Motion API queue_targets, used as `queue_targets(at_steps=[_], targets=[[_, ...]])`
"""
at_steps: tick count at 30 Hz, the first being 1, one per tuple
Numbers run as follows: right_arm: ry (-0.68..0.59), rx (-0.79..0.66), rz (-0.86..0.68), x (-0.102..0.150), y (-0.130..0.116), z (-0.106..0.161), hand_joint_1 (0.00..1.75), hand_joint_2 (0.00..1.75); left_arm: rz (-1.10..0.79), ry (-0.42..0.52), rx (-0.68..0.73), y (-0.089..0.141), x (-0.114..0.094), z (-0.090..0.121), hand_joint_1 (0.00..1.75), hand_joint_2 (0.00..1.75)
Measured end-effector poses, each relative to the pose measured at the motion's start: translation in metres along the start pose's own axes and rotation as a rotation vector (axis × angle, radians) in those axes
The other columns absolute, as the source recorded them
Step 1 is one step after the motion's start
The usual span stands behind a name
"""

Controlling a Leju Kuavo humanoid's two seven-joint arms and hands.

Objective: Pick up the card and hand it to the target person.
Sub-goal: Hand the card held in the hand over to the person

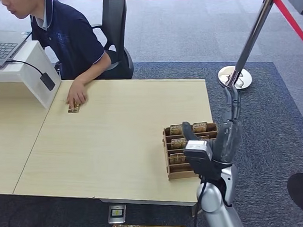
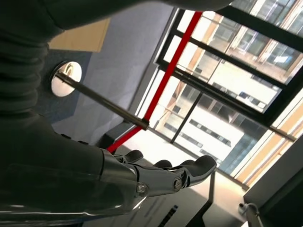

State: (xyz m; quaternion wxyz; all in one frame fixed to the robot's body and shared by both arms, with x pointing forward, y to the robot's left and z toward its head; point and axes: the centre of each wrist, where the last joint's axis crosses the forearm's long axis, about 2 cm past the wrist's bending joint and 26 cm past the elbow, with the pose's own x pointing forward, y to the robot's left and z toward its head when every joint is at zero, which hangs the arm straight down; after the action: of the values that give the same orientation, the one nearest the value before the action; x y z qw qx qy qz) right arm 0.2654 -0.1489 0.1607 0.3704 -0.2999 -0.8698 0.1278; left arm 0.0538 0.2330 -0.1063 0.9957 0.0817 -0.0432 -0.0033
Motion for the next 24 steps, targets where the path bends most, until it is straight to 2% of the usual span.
queue_targets(at_steps=[5,9,13,17,19,21,23,24], targets=[[0.160,-0.122,0.070,-0.012,-0.053,0.045,0.00,0.00,0.003,0.005,0.001,0.000,-0.002,0.000,0.00,0.00],[0.348,-0.133,0.111,-0.031,-0.086,0.078,0.00,0.00,0.008,0.030,-0.005,-0.002,-0.004,0.000,0.00,0.00],[0.544,-0.106,0.203,-0.076,-0.108,0.113,0.00,0.00,0.028,0.048,-0.015,-0.005,-0.004,0.001,0.00,0.00],[0.830,-0.033,0.289,-0.130,-0.100,0.155,0.00,0.00,0.070,0.068,-0.004,-0.006,-0.002,0.002,0.00,0.00],[0.975,0.046,0.315,-0.150,-0.086,0.174,0.00,0.87,0.107,0.089,0.015,-0.007,-0.001,0.002,0.00,0.00],[1.102,0.149,0.298,-0.160,-0.066,0.185,0.00,1.75,0.154,0.115,0.043,-0.010,0.000,0.003,0.00,0.00],[1.230,0.285,0.250,-0.162,-0.043,0.186,0.00,1.75,0.210,0.151,0.092,-0.015,0.000,0.005,0.00,0.00],[1.305,0.379,0.222,-0.159,-0.030,0.185,0.00,1.31,0.245,0.178,0.127,-0.019,0.001,0.007,0.00,0.00]])
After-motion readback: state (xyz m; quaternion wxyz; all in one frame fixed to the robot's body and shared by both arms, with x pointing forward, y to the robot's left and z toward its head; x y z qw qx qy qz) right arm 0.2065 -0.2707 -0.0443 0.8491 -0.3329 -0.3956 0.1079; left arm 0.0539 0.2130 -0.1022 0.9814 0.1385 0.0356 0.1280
